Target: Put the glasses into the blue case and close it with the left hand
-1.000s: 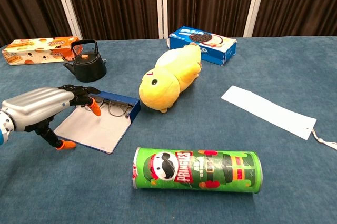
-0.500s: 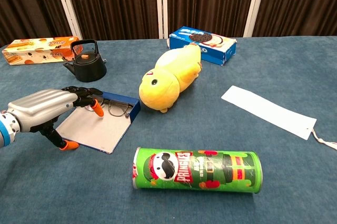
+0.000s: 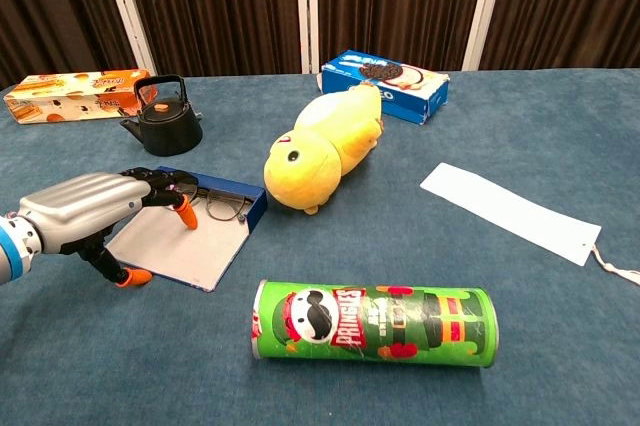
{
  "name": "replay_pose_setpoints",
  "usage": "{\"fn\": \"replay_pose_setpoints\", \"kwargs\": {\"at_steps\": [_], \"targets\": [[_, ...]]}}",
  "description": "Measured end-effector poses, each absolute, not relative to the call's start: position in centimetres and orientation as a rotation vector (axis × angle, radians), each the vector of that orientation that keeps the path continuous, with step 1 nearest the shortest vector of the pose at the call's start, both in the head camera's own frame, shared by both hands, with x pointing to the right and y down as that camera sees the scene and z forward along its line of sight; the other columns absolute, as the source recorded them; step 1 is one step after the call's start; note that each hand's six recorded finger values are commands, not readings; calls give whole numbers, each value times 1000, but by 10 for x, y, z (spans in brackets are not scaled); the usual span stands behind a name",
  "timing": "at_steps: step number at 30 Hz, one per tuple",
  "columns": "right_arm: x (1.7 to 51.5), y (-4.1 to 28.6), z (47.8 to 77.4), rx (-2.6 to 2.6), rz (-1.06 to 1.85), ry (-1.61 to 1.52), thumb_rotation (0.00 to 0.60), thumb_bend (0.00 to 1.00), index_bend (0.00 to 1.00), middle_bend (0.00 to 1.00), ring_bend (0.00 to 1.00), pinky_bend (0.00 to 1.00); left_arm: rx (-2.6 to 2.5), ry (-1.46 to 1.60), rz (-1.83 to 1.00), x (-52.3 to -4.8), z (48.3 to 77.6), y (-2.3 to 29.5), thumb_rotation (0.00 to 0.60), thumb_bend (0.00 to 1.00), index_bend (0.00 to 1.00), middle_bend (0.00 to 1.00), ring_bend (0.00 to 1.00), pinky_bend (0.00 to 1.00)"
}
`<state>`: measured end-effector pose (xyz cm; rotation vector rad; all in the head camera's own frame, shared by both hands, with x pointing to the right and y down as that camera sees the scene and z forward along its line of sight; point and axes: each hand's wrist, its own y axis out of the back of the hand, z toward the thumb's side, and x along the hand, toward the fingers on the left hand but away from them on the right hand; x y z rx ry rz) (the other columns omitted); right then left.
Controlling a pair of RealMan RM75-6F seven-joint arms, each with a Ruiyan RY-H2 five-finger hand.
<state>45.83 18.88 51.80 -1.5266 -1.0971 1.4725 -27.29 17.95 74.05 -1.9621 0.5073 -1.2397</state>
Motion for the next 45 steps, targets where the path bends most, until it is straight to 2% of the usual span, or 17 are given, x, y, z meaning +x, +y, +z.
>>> {"fn": "replay_pose_setpoints", "kwargs": {"at_steps": [4,25,28,30,32,35,45], "targets": [[458,189,518,-1527,1472,-1098,600,0,0,0,0,0,-1958,507,-1236,-273,739,178,600,493,298,0,0,0],[459,189,521,-1529,1481,-1091,600,0,0,0,0,0,-1941,539,-1240,-261,736,149,600,496,329,0,0,0],[459,189,521,-1529,1484,-1092,600,0,0,0,0,0,-1947,545,-1243,-258,738,146,600,497,380,0,0,0],[460,189,522,-1529,1487,-1091,600,0,0,0,0,0,-1953,546,-1242,-257,738,147,600,498,446,0,0,0],[459,189,522,-1530,1488,-1090,600,0,0,0,0,0,-1961,548,-1242,-258,738,149,600,497,552,0,0,0],[459,189,523,-1533,1487,-1087,600,0,0,0,0,0,-1969,554,-1239,-262,735,153,600,497,646,0,0,0],[456,189,520,-1540,1472,-1093,600,0,0,0,0,0,-1962,528,-1228,-276,712,161,600,499,677,0,0,0]]}}
